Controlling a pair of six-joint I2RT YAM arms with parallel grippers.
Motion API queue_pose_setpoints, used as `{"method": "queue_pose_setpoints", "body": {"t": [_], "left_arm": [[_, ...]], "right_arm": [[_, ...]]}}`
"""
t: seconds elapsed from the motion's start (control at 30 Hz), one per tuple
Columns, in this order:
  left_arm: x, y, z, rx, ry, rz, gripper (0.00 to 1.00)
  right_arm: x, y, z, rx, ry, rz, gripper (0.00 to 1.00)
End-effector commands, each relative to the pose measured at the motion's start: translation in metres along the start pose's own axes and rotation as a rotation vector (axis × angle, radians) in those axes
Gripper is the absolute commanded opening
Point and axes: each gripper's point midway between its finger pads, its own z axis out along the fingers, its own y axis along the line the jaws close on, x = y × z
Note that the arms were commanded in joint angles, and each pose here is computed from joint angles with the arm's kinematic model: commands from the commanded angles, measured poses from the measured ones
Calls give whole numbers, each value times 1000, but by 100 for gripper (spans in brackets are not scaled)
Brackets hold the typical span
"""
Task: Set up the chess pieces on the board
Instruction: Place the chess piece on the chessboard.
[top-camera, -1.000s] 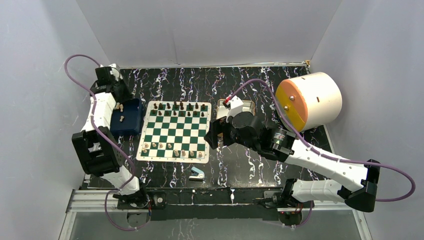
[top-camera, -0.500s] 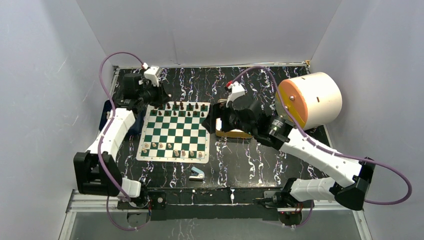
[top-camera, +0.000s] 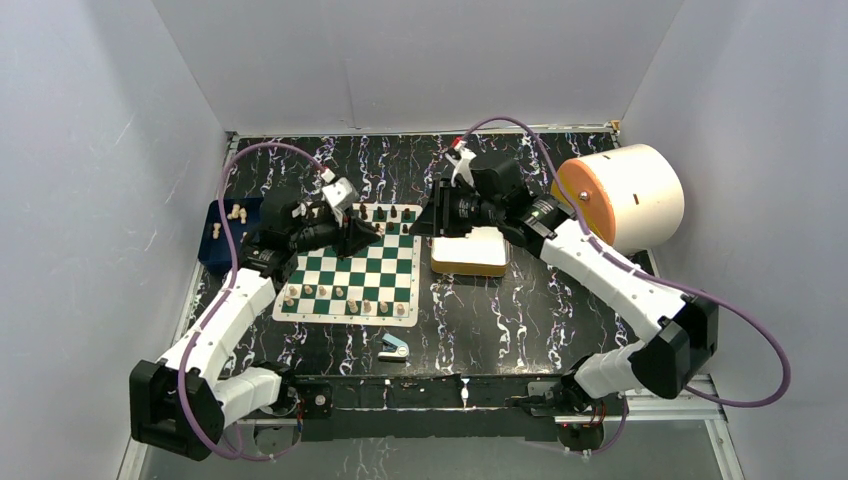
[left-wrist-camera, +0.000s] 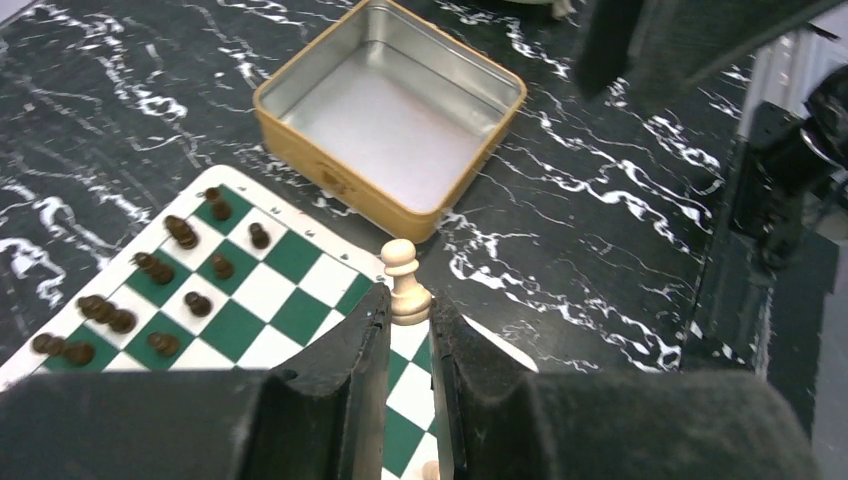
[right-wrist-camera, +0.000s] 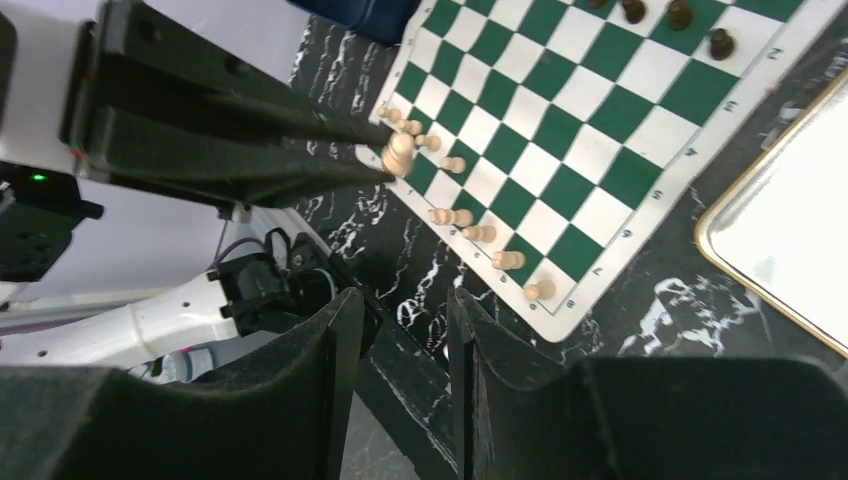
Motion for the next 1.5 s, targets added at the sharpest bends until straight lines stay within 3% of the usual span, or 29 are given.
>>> {"method": "queue_pose_setpoints", "body": {"t": [0.0,0.17,0.43,0.77,1.47], "left_arm": [[-7,-33,-2,155,-57,94,1],[0,-46,-3,205,-57,116,0],[3,-57,-6,246,-69,141,0],[2,-59,-5,251,-71,143,0],[3,-60,-5,242,-67,138,0]], "right_arm": [[-16,36,3,-151,11,-13,46],[-11,38,19,-184,82,30,52],[-1,36,39,-210,162,92,53],[3,38,48,-239,199,119,44],[23,24,55,-209,265,162,38]]}}
